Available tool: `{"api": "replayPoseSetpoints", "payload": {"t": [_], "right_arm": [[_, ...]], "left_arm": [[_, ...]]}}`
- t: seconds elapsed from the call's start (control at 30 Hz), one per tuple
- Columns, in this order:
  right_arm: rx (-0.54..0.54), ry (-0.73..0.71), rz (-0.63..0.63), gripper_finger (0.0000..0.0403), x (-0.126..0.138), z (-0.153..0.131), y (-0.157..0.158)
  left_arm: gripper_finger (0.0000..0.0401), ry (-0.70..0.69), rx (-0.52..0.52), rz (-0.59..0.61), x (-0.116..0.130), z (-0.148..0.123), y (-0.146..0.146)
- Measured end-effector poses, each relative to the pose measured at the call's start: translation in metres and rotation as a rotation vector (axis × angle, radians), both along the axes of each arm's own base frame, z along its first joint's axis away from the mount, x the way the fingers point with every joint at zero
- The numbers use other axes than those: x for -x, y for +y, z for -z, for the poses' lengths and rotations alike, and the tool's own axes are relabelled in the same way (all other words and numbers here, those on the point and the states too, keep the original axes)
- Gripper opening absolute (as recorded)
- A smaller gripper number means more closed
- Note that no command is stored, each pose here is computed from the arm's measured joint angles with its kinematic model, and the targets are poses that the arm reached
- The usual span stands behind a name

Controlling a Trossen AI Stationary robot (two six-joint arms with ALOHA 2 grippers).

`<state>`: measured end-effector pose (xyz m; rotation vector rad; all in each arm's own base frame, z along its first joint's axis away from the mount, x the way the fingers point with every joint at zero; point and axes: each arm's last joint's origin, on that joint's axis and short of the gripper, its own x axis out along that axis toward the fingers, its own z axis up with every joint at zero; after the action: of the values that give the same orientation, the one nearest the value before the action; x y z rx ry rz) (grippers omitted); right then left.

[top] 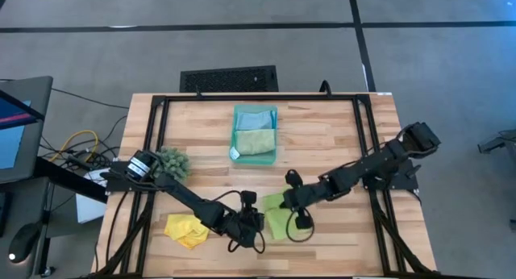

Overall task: Fold microfiber towels
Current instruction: Fold the light green microfiber cloth

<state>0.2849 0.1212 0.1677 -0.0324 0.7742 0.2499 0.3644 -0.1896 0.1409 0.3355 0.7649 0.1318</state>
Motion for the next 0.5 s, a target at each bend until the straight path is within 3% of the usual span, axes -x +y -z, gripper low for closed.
{"api": "replayPoseSetpoints", "payload": {"t": [0.33, 0.5], "right_arm": [[-0.011, 0.003, 0.135, 0.0012, 0.000, 0.012, -0.024], [-0.026, -0.010, 0.132, 0.0017, -0.001, 0.011, -0.022]], "left_arm": [[0.0022, -0.048, 0.077, 0.019, -0.010, 0.001, 0.001], [0.0022, -0.072, 0.143, 0.121, -0.019, 0.018, -0.005]]}}
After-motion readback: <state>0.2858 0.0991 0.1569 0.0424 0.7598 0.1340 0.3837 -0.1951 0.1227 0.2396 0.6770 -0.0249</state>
